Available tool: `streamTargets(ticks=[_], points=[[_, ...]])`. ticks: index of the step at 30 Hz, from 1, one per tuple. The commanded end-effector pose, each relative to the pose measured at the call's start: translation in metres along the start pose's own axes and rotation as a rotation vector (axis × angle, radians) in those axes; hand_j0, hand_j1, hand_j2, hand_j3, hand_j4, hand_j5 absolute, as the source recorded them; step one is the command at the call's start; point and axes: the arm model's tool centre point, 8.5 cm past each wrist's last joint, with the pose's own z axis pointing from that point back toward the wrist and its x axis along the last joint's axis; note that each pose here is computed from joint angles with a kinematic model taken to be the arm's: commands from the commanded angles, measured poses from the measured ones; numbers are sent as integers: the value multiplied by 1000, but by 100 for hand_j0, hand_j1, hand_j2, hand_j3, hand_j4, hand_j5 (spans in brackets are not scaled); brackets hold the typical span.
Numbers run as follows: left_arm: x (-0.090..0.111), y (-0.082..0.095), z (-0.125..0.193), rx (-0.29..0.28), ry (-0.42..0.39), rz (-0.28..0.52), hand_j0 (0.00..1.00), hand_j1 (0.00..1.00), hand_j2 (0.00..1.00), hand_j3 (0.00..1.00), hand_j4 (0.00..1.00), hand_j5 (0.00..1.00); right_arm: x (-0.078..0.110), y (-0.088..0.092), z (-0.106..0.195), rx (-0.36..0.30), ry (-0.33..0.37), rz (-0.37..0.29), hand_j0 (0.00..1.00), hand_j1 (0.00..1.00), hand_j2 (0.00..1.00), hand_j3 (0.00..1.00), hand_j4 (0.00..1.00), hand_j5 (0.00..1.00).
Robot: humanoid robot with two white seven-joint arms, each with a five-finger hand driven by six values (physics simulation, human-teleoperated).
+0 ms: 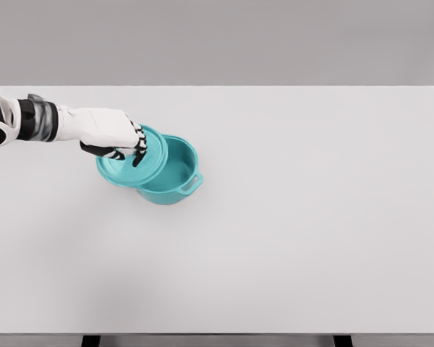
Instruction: Open the lid of the pot with left arm
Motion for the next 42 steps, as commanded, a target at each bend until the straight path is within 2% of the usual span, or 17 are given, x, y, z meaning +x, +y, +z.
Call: streamTargets(ticks=[1,5,10,14,16,19,22,25,35,42], points=[[-13,-13,24,-26,52,13,38,38,38,38,38,38,0,0,0,0,0,0,100,100,100,100,100,100],[-29,-35,61,-74,138,38,38,38,38,38,38,38,0,0,0,0,0,0,100,100,100,100,100,100],[-36,-57,69,-130,174,49,38,38,38,38,38,38,0,0,0,0,0,0,100,100,100,100,100,100],[-39,-64,70,-146,184,55,39,39,39,39,39,39,0,0,0,0,0,0,100,100,100,100,100,100],[-38,-64,68,-146,181,55,47,47,47,47,47,47,0,0,0,0,0,0,100,100,100,100,100,100],[-37,-69,66,-151,176,65,75,75,75,75,75,75,0,0,0,0,0,0,100,100,100,100,100,100],[-36,-69,65,-150,172,65,89,89,89,89,89,89,0,0,0,0,0,0,100,100,100,100,100,100],[-35,-71,62,-154,167,69,98,98,98,98,98,98,0,0,0,0,0,0,100,100,100,100,100,100],[-33,-80,53,-163,152,90,100,100,100,100,100,100,0,0,0,0,0,0,100,100,100,100,100,100],[-38,-69,61,-127,168,90,100,100,100,100,100,100,0,0,0,0,0,0,100,100,100,100,100,100]])
